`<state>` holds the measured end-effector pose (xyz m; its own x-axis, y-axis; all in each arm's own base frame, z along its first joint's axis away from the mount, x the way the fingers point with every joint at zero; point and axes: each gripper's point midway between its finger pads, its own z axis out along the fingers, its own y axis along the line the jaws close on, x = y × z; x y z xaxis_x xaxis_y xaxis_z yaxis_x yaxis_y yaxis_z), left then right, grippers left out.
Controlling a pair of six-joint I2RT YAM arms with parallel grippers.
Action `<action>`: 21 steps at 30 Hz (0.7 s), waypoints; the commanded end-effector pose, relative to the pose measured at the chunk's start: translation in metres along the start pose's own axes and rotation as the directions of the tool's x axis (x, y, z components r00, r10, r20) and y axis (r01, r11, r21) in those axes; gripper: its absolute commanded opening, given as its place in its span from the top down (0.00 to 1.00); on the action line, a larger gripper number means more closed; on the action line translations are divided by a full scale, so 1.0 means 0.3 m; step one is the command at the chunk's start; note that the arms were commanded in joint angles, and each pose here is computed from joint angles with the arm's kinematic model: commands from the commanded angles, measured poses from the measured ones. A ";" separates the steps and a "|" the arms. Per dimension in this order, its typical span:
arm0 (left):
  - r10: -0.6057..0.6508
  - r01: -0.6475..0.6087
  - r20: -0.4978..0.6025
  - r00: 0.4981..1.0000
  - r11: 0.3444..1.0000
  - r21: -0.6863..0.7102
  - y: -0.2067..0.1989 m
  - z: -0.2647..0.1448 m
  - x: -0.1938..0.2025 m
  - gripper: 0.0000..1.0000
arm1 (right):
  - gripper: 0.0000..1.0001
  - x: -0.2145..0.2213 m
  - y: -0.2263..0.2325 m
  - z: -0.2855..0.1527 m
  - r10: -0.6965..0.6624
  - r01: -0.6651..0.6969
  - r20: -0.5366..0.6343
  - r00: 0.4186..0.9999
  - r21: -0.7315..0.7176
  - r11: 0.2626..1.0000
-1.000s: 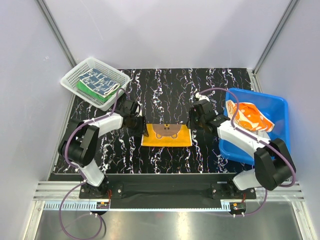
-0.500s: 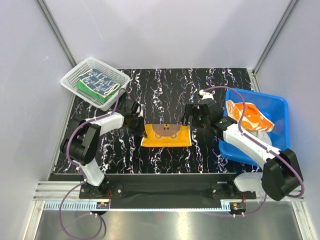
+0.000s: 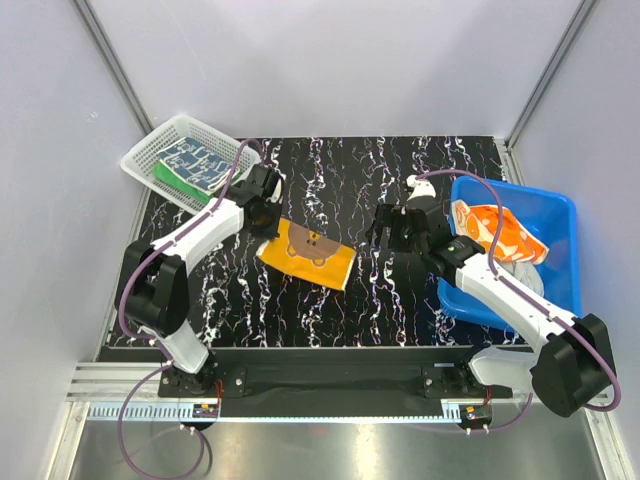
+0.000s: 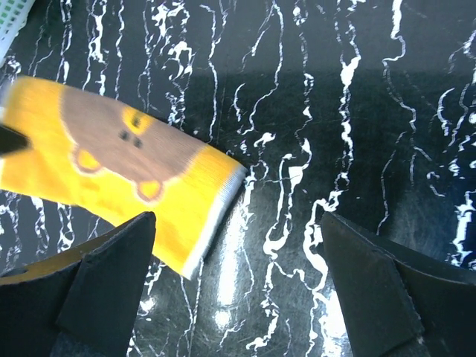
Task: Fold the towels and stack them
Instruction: Neatly place the folded towel into the bin
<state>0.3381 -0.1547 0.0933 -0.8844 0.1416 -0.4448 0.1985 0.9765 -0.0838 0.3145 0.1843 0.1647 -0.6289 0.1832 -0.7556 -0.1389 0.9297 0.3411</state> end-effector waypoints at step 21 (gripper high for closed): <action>0.199 -0.027 0.191 0.961 0.758 -0.652 0.696 -0.243 -0.618 1.00 | 0.00 -0.185 -0.010 0.116 -0.146 0.139 0.110 0.983 0.071 0.988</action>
<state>0.4831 0.0045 0.1716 -0.7949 0.2676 -0.5446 -0.0069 0.8934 0.4491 0.3497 0.1863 0.1638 -0.5935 0.0784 -0.8010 -0.1770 0.9582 0.2249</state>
